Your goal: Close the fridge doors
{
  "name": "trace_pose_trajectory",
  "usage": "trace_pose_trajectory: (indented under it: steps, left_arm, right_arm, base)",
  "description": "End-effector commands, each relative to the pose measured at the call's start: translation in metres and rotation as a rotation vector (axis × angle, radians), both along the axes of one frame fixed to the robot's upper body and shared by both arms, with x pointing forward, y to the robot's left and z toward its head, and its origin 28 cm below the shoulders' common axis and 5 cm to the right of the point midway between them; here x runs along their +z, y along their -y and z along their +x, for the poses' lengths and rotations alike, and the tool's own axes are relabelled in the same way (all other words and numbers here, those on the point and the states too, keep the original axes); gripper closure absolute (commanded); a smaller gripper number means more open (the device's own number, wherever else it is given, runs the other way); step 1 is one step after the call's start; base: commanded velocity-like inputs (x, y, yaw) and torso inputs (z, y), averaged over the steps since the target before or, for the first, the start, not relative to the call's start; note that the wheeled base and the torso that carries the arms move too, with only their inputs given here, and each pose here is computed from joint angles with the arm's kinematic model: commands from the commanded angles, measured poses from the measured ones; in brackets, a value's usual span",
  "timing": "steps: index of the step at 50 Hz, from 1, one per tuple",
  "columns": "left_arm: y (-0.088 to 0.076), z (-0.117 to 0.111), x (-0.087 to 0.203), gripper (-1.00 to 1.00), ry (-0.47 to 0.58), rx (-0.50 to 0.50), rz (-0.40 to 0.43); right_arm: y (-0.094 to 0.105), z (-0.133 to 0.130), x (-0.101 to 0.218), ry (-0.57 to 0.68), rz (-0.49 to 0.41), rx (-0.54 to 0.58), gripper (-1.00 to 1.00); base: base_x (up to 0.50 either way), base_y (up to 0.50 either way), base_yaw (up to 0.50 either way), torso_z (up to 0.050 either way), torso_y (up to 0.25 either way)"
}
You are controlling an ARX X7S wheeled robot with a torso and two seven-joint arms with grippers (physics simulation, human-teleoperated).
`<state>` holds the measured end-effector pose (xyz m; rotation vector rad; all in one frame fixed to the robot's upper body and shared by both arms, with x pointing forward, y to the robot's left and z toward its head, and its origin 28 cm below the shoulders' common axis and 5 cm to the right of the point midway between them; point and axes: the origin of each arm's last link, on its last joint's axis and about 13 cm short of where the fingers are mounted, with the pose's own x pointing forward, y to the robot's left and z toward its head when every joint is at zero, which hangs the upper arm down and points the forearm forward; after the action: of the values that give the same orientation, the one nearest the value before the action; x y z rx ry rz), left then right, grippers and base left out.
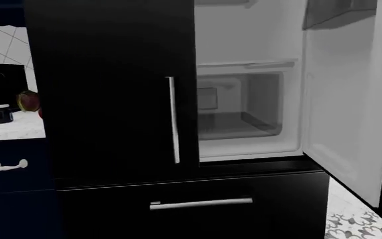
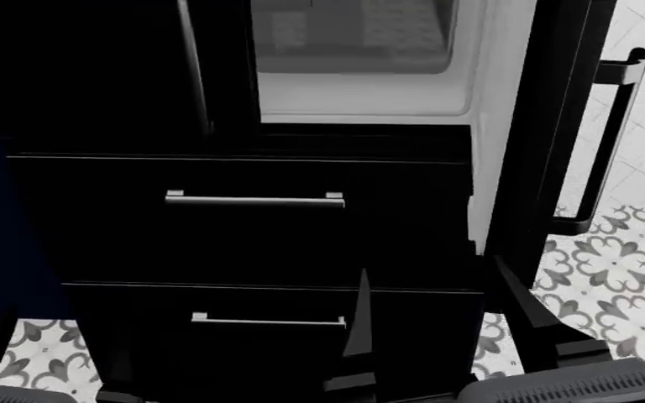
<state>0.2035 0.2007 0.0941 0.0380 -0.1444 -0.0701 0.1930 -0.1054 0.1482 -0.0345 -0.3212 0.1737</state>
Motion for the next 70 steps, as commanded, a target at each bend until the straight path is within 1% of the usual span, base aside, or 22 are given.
trace_pose_trajectory:
  steps: [1, 29, 46, 70]
  left_arm:
    - [-0.0001, -0.0003, 0.0001, -1.0, 0.003, 0.0, -0.002]
    - [-0.0001, 0.0002, 0.0, -1.0, 0.004, 0.002, -0.003]
    - [-0.0001, -0.0003, 0.0006, -1.0, 0.008, 0.003, -0.006]
    - [-0.0001, -0.0003, 0.0008, -1.0, 0.009, 0.003, -0.006]
  right_arm:
    - [0.0002, 0.0004, 0.0002, 0.001, 0.001, 0.001, -1.0]
    - [0.0012, 0.0004, 0.0007, 0.006, 0.0, 0.002, -1.0]
    - [0.002, 0.0019, -0.0005, -0.015, 0.021, -0.005, -1.0]
    - [0.002, 0.002, -0.0007, -0.021, 0.026, -0.008, -1.0]
  base:
    - [-0.16, -0.5, 0.0, 0.0, 0.0]
    - [-0.13, -0.5, 0.0, 0.0, 0.0]
    - [-0.01, -0.5, 0.0, 0.0, 0.0]
    - [0.01, -0.5, 0.0, 0.0, 0.0]
